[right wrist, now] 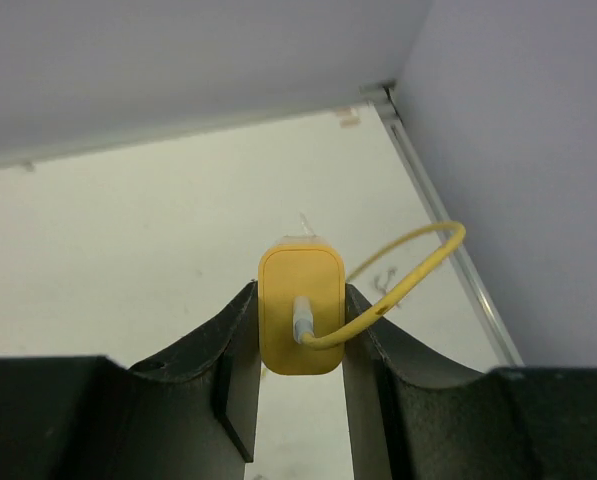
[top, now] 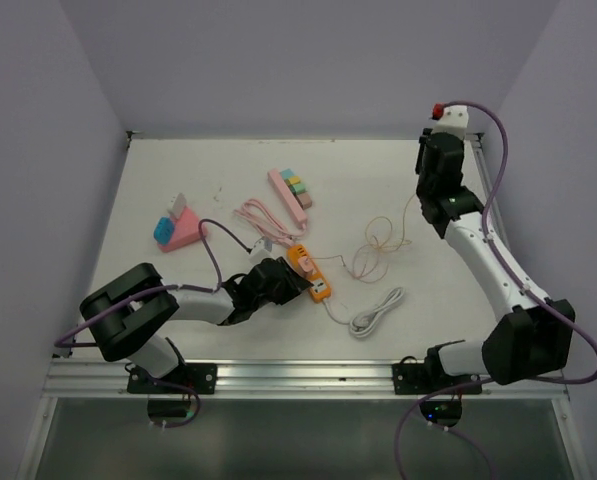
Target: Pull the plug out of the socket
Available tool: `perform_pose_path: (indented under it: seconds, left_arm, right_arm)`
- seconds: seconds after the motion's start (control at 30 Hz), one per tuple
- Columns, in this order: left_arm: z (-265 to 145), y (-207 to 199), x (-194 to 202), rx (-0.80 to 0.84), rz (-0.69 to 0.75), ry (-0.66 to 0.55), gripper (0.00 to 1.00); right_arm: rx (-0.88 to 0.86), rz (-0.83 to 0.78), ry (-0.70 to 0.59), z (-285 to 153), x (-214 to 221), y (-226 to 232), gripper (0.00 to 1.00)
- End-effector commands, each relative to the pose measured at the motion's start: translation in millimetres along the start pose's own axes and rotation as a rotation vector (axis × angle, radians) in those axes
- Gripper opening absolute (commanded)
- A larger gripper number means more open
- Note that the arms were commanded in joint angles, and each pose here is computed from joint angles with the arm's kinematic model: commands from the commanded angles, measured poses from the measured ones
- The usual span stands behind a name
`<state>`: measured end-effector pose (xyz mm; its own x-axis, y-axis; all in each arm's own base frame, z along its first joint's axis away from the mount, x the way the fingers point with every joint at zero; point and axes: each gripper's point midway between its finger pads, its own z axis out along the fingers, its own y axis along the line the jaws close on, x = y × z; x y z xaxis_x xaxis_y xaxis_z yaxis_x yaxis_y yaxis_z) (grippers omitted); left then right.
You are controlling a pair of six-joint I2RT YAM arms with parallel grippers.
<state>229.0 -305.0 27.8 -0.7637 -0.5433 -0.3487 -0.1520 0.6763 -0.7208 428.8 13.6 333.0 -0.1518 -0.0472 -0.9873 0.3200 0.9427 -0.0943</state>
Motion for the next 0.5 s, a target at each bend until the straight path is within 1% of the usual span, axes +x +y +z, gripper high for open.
perform_pose_path:
  seconds: [0.0,0.07,0.1,0.13,0.17,0.2,0.23,0.3,0.33,0.4,0.47]
  left_arm:
    - [-5.5,76.6,16.7,-0.247,0.138,0.056,0.32]
    - [-5.3,75.5,16.7,-0.245,0.141,0.058,0.32]
    - [-5.5,75.0,16.7,-0.243,0.142,0.059,0.32]
    - [-5.8,75.6,17.2,-0.244,0.142,0.061,0.32]
    - [-5.9,75.2,17.0,-0.242,0.142,0.060,0.32]
    - [-6.0,74.0,16.6,-0.238,0.144,0.059,0.32]
    - [-6.0,74.1,16.3,-0.239,0.146,0.058,0.32]
    - [-6.4,72.8,15.7,-0.234,0.148,0.057,0.32]
    - [-6.7,73.0,16.0,-0.234,0.148,0.058,0.32]
    - [-7.4,73.6,16.0,-0.234,0.151,0.059,0.32]
    - [-7.4,72.8,15.7,-0.231,0.152,0.058,0.32]
  right_arm:
    - [0.030,0.147,0.119,13.0,52.0,-13.9,0.00]
    - [0.075,0.160,0.201,25.7,85.7,-26.5,0.01]
    - [0.101,0.195,0.235,32.2,97.4,-34.5,0.02]
    - [0.112,0.205,0.268,36.4,107.1,-37.3,0.04]
    - [0.134,0.190,0.349,41.8,129.9,-38.7,0.05]
    - [0.147,0.226,0.389,44.4,140.4,-39.7,0.06]
    - [0.174,0.228,0.456,47.9,161.2,-46.2,0.07]
    - [0.181,0.278,0.516,48.7,181.5,-45.2,0.10]
    - [0.210,0.300,0.540,51.3,191.2,-55.9,0.14]
    - [0.239,0.323,0.605,49.5,215.2,-58.8,0.18]
    - [0.251,0.333,0.636,49.1,228.0,-62.2,0.26]
